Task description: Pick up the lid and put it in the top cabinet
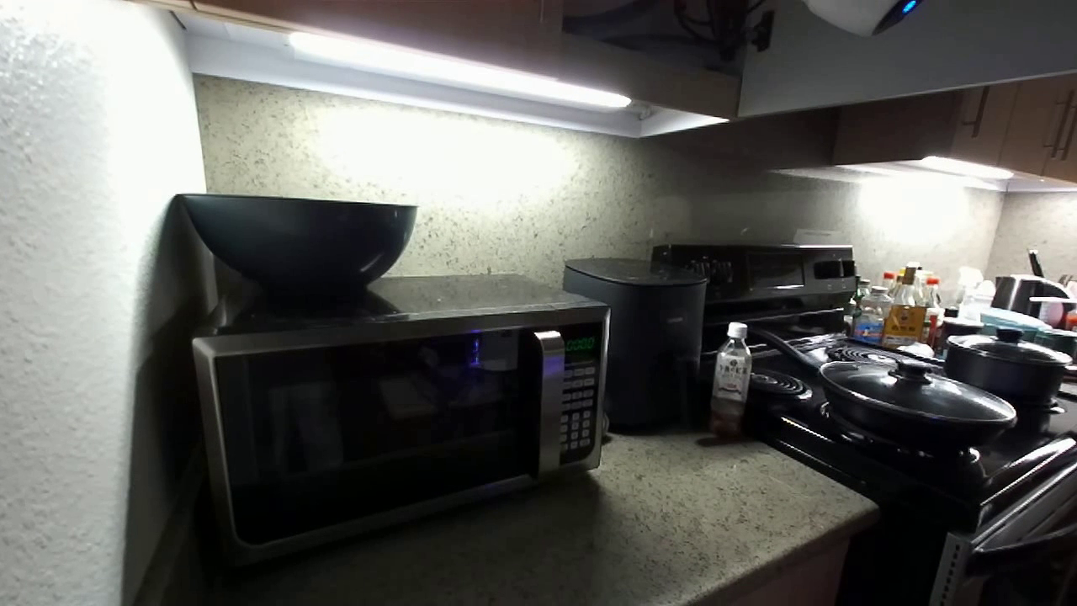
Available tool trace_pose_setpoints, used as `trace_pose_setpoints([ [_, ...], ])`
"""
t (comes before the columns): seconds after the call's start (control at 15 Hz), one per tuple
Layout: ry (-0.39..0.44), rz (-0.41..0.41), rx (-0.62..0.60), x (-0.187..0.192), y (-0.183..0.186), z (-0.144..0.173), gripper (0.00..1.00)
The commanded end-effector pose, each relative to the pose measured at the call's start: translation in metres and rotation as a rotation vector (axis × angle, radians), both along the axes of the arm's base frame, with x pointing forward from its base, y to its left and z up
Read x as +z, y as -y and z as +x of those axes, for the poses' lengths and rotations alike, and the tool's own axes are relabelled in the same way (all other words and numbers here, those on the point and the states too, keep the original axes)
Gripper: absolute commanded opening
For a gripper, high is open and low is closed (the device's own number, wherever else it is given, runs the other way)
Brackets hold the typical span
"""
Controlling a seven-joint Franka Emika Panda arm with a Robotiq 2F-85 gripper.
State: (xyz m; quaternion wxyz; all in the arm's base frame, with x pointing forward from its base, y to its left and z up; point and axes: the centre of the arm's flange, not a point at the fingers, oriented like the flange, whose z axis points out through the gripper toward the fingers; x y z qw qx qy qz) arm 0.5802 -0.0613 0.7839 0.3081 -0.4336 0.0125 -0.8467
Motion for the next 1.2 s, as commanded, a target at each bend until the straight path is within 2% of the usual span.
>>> trace_pose_setpoints([
  [0.0, 0.043, 0.013, -0.088, -0.02, 0.004, 0.018, 0.02],
  [0.07, 0.051, -0.009, -0.103, -0.018, 0.012, 0.019, 0.02],
  [0.13, 0.058, -0.027, -0.11, -0.017, 0.015, 0.018, 0.32],
  [0.2, 0.061, -0.034, -0.114, -0.017, 0.02, 0.019, 0.33],
  [0.6, 0.035, -0.055, -0.12, -0.022, 0.027, 0.026, 0.71],
  [0.73, -0.011, -0.133, -0.078, -0.026, 0.025, 0.028, 0.84],
  [0.8, 0.001, -0.162, -0.091, -0.027, 0.022, 0.034, 0.9],
  [0.87, 0.057, -0.18, -0.177, -0.025, 0.02, 0.041, 0.97],
  [0.93, 0.088, -0.241, -0.157, -0.022, 0.013, 0.044, 0.99],
  [1.07, 0.205, -0.207, -0.202, 0.006, -0.017, 0.038, 1.0],
  [1.13, 0.246, -0.252, -0.16, 0.014, -0.032, 0.031, 1.0],
])
